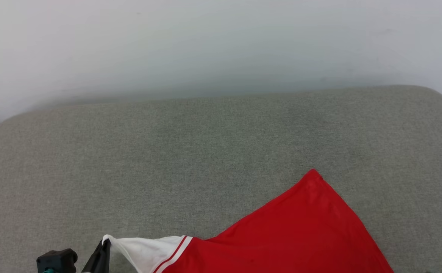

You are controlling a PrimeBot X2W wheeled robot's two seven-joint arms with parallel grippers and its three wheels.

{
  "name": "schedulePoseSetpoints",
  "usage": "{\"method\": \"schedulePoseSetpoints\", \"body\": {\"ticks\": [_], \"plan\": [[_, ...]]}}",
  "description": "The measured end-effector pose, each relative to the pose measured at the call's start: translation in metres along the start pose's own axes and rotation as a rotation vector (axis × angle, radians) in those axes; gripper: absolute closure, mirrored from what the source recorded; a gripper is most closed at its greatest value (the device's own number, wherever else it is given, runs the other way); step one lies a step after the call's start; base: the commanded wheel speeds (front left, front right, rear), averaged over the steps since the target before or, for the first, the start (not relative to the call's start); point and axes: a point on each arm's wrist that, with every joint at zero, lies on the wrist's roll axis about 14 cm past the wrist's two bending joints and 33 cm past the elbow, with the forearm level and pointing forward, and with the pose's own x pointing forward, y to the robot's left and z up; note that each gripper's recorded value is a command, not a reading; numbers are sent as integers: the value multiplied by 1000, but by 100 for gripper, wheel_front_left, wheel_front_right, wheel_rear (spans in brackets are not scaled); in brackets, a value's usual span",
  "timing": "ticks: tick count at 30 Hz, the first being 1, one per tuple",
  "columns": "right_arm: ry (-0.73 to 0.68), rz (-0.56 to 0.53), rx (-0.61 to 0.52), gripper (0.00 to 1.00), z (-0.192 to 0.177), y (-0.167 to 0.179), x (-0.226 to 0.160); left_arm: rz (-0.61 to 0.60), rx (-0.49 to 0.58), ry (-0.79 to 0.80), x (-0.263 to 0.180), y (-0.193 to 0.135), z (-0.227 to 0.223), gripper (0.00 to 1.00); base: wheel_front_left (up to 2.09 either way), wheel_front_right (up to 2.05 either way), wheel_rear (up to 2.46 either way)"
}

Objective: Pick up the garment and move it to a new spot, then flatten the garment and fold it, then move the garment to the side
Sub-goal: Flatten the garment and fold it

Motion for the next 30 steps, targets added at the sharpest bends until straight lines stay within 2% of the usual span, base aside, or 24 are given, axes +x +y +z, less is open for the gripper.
{"method": "schedulePoseSetpoints", "body": {"ticks": [5, 7, 11, 13, 18, 22, 30], "plan": [[-377, 29, -16, 0, 87, 20, 5, -10, -9, -18, 8, -3, 7, 100, 0, 0, 0], [-449, 63, -28, 0, 110, 35, 11, -20, -10, -38, 15, -6, 14, 100, 0, 0, 0], [-465, 149, -78, 0, 141, 69, 29, -33, -14, -65, 29, -10, 23, 100, 0, 0, 0], [-429, 185, -124, 0, 157, 86, 40, -45, -16, -77, 37, -14, 27, 100, 0, 0, 0], [-159, 247, -264, 0, 157, 125, 75, -65, -24, -87, 57, -20, 29, 100, 0, 0, 0], [48, 278, -362, 0, 143, 153, 95, -71, -32, -83, 70, -21, 25, 100, 0, 0, 0], [303, 299, -488, 0, 104, 180, 129, -52, -47, -71, 85, -15, 14, 100, 0, 0, 0]]}}
